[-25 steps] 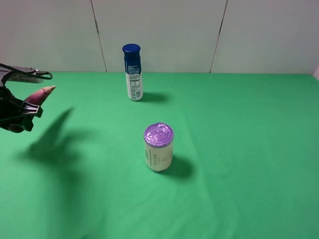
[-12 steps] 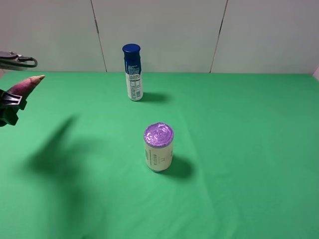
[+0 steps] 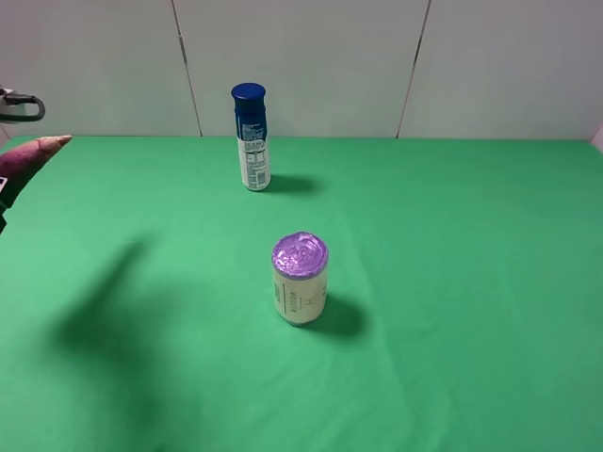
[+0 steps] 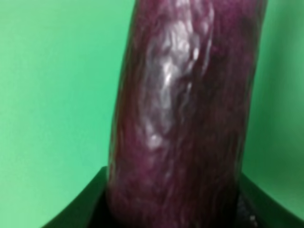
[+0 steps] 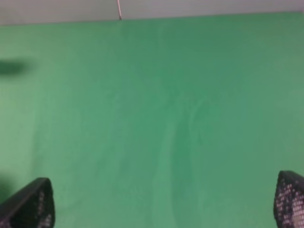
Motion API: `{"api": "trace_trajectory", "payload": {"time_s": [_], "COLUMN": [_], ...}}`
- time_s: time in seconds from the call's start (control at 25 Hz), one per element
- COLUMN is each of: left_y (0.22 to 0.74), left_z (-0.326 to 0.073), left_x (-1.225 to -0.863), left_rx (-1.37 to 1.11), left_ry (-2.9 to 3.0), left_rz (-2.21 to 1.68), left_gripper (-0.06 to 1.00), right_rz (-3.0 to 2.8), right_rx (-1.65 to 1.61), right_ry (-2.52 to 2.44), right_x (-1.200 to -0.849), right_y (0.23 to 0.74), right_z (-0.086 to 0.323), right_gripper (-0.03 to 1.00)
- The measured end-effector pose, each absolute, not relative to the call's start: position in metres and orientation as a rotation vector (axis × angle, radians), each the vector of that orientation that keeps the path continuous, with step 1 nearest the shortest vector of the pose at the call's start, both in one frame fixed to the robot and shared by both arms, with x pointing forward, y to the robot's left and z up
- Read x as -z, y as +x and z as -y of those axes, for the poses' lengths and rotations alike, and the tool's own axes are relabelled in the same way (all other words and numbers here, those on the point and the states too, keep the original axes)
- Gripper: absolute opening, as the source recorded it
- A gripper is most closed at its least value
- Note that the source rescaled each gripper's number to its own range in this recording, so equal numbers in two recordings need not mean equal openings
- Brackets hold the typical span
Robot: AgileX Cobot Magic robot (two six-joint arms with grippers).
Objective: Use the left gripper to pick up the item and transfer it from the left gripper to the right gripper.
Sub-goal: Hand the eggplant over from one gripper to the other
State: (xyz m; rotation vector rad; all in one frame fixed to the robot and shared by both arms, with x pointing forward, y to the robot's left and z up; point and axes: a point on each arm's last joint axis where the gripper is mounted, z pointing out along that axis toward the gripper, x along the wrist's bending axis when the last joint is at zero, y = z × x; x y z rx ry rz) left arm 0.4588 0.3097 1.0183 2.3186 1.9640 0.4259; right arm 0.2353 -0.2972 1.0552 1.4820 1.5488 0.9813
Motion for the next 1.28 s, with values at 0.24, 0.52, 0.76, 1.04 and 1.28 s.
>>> {"api": "trace_trajectory", "payload": {"time_s": [0.24,0.52,0.76,1.04,1.28], "left_y": [0.46,0.465,0.468,0.463,0.458], "left_z": [-0.278,-0.254,-0.232,-0.206,-0.195], "left_x": [-1.041,-1.075,-1.108,-1.129,-1.131], "left_rx": [-0.397,-0.451,-0.455,-0.335,-0.241], "left_ry": [2.591,2.702,2.684,2.614,2.565], "left_rz": [-1.65,-1.383,-1.142,-0.775,-0.589], "left_gripper": [0.0,0.0,0.0,0.0,0.0], "right_rz": [-1.55,-1.636,-1.778,-1.873,-2.045], "right_rx": [-0.984,-0.979,-1.049,-1.261,-1.35], "right_ry": [1.483,1.57,1.574,1.398,1.248], "right_x": [-1.055,-1.073,-1.088,-1.099,-1.097], "right_y": [0.235,0.255,0.29,0.322,0.343], "right_z": [0.297,0.292,0.281,0.263,0.245], "right_gripper": [1.0,1.0,1.0,1.0,1.0]}}
